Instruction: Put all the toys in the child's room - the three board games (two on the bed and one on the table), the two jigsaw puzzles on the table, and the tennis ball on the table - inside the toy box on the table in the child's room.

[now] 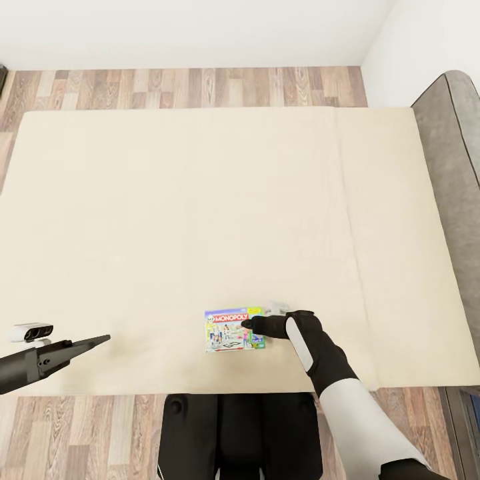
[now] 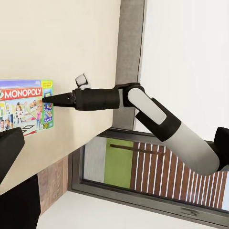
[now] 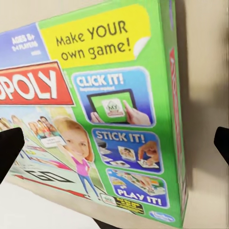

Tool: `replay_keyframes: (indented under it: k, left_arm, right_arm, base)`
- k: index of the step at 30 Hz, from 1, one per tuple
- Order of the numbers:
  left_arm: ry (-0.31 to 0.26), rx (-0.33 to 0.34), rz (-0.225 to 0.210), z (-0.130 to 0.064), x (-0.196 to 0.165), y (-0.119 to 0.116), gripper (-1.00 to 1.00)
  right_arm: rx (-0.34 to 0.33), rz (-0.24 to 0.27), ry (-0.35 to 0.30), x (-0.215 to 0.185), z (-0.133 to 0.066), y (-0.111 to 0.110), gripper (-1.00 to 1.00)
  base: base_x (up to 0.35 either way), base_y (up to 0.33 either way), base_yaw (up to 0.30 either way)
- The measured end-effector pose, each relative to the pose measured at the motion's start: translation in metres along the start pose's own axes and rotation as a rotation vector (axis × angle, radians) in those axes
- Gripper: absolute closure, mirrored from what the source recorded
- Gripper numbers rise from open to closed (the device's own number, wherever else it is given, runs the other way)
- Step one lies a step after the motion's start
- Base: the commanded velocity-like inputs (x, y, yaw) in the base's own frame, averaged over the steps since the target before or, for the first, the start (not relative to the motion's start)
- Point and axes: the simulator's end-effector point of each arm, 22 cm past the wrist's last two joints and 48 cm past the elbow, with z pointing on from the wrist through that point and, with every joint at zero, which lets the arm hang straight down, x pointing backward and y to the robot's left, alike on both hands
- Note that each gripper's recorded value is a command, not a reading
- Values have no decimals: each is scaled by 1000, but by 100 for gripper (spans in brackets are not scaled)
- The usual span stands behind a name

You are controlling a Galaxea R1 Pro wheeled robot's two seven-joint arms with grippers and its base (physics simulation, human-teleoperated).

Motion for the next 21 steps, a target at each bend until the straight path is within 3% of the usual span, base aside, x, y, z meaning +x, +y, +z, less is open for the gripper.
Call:
replay_keyframes:
  k: [21]
  left_arm:
    - [-2, 2, 7, 0, -1, -3, -100]
  right_arm:
    - [17, -10, -52, -13, -3, -2, -100]
  base:
    - [0, 0, 0]
